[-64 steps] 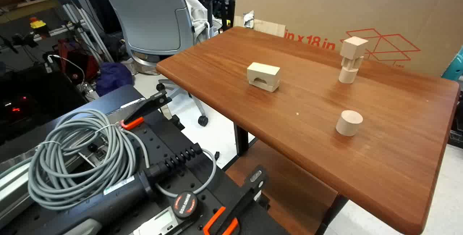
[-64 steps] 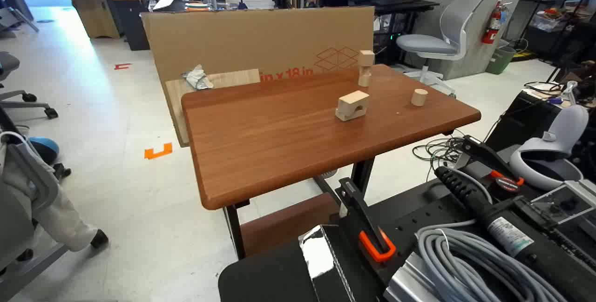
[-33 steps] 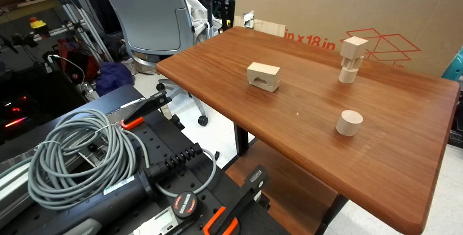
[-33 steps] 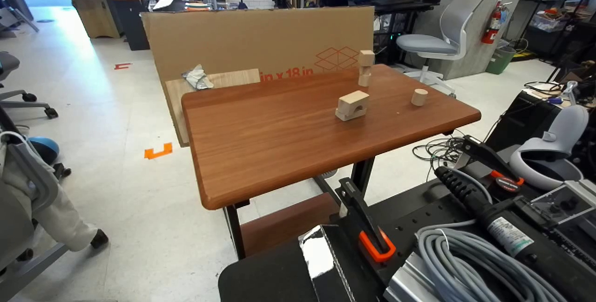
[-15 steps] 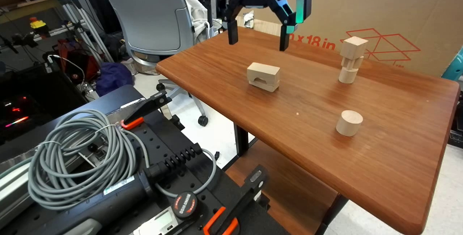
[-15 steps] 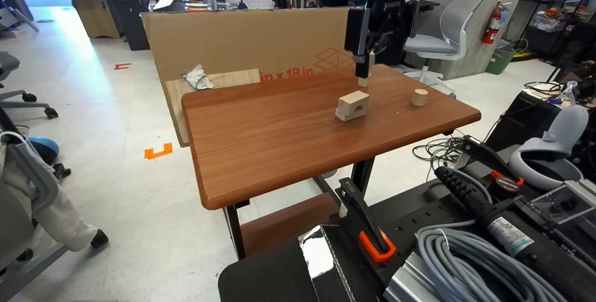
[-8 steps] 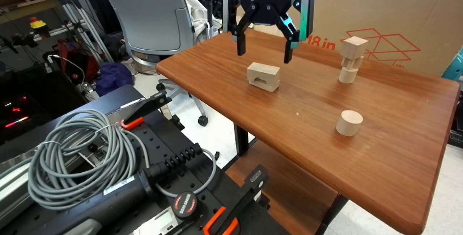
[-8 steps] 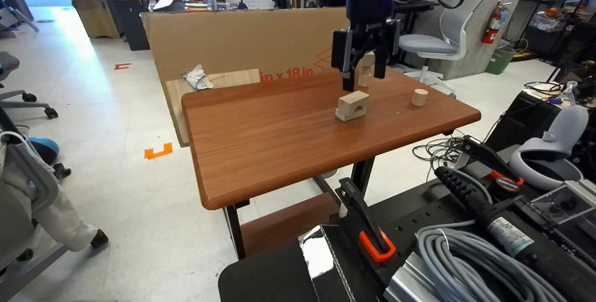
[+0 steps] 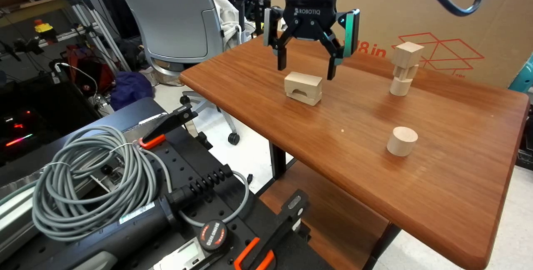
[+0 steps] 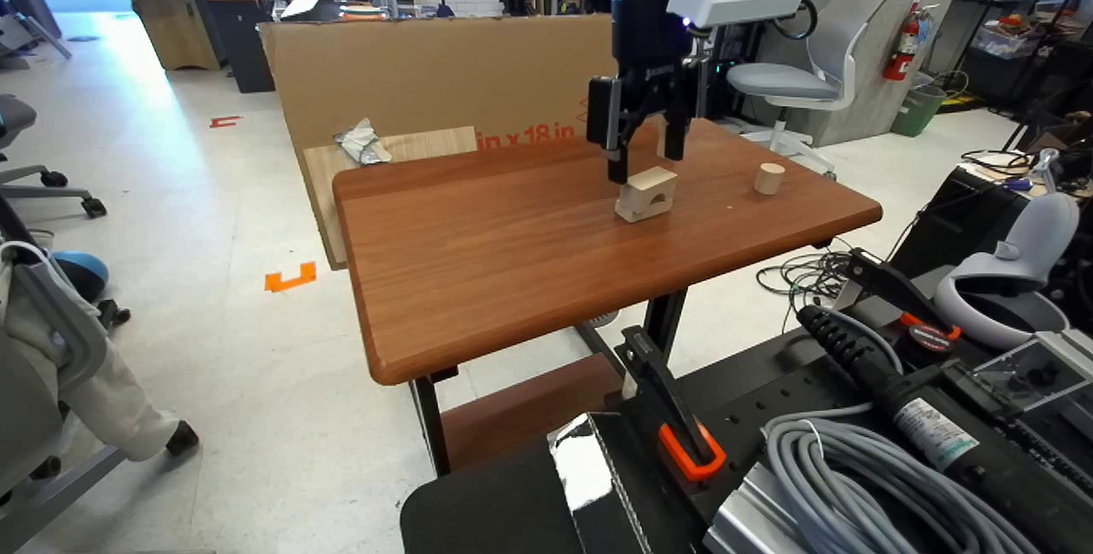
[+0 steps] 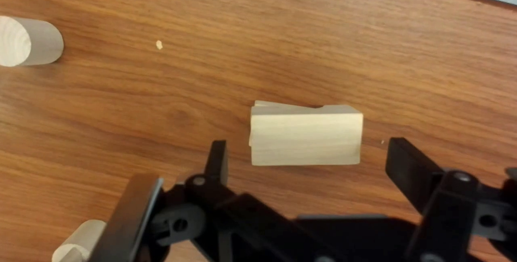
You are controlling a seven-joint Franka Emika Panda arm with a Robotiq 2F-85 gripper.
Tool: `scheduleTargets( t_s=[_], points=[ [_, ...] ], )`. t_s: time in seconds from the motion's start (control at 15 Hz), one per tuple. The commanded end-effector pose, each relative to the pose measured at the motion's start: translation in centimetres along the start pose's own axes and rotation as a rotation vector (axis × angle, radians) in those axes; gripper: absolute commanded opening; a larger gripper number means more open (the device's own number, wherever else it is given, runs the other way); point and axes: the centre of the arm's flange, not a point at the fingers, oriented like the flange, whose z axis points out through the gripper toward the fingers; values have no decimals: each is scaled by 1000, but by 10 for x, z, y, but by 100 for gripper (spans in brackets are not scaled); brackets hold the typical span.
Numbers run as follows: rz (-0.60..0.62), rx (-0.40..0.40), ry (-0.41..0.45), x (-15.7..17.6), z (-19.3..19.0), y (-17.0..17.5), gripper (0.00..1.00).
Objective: Remove the rectangular block from on top of the other block and put it on the table
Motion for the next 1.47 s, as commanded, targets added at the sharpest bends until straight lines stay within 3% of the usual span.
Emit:
scheduleTargets(
  t_s=[0.0,0.07,0.13,0.2,0.47,0.8,1.13,1.4],
  points=[
    [-7,-19,-42,7,7,1,100],
    [-11,-27,-48,6,10,1,100],
    [-12,-30,-51,5,12,1,75],
    [-1,-33,-56,5,12,1,74],
    [11,-30,-50,0,2,0,43],
    [16,-6,7,-1,-32,-15,42],
    [42,14,10,37,-83,-27,42],
    [85,-2,54,69,-102,-22,42]
  ],
)
